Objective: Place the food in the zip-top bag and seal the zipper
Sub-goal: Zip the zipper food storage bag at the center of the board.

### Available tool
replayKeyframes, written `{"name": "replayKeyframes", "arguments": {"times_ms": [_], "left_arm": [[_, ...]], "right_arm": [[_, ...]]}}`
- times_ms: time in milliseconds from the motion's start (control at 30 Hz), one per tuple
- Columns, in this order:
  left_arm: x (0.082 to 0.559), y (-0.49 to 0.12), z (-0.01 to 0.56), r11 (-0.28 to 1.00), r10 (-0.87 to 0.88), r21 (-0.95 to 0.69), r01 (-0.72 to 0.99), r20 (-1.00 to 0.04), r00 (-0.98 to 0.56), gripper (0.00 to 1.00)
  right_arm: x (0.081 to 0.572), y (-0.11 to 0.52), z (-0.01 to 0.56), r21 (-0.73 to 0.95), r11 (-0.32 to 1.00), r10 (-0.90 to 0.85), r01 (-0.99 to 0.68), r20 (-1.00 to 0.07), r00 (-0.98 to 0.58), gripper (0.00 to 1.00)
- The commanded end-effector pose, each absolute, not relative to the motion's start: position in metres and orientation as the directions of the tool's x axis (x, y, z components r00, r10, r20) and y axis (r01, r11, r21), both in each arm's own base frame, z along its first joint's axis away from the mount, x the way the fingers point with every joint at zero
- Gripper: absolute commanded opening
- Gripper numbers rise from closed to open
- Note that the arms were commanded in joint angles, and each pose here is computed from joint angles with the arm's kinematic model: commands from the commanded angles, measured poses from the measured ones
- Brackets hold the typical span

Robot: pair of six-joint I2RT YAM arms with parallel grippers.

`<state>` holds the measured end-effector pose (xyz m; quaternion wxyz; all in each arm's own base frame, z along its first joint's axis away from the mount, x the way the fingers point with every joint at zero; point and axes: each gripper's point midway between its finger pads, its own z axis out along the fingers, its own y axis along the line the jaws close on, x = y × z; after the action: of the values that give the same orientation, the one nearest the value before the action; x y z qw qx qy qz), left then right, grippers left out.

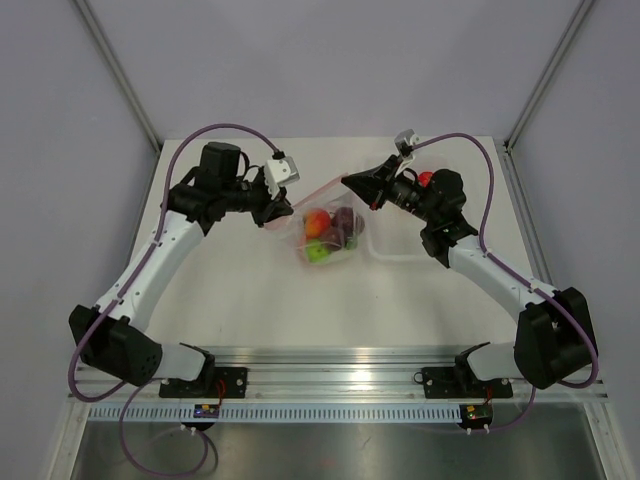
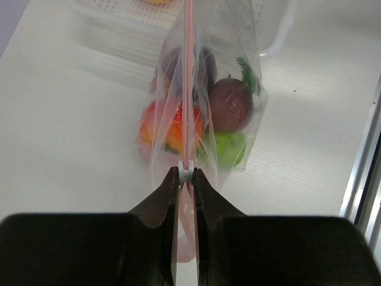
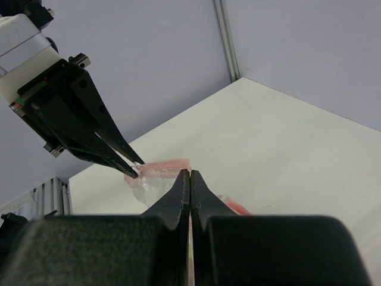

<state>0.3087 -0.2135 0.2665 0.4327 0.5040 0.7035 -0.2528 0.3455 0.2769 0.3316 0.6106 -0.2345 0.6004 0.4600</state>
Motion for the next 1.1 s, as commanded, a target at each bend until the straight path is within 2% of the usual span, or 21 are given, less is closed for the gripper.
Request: {"name": "replayKeyframes", "arguments": {"times_ms": [0, 767, 1067], "left_arm": [[0.305, -0.189, 0.256, 0.449, 0.512, 0.073, 0.89, -0.838, -0.19, 0.0], [0.318, -0.167, 0.22, 0.541, 0.459, 0.002, 0.841, -0.839, -0.293, 0.0], [0.327, -0.17, 0.197, 0.555, 0.438, -0.083, 0.828, -0.817, -0.375, 0.0]], "right_arm": [[0.355, 0.257, 0.386, 0.182, 0.55, 0.387, -0.815, -0.921, 0.055, 0.0], [0.37, 0.243, 0.388, 0.213, 0.628, 0.416, -0.749, -0.905, 0.09, 0.0], [0.372, 0.243, 0.388, 0.228, 0.629, 0.428, -0.743, -0.9, 0.087, 0.0]]}}
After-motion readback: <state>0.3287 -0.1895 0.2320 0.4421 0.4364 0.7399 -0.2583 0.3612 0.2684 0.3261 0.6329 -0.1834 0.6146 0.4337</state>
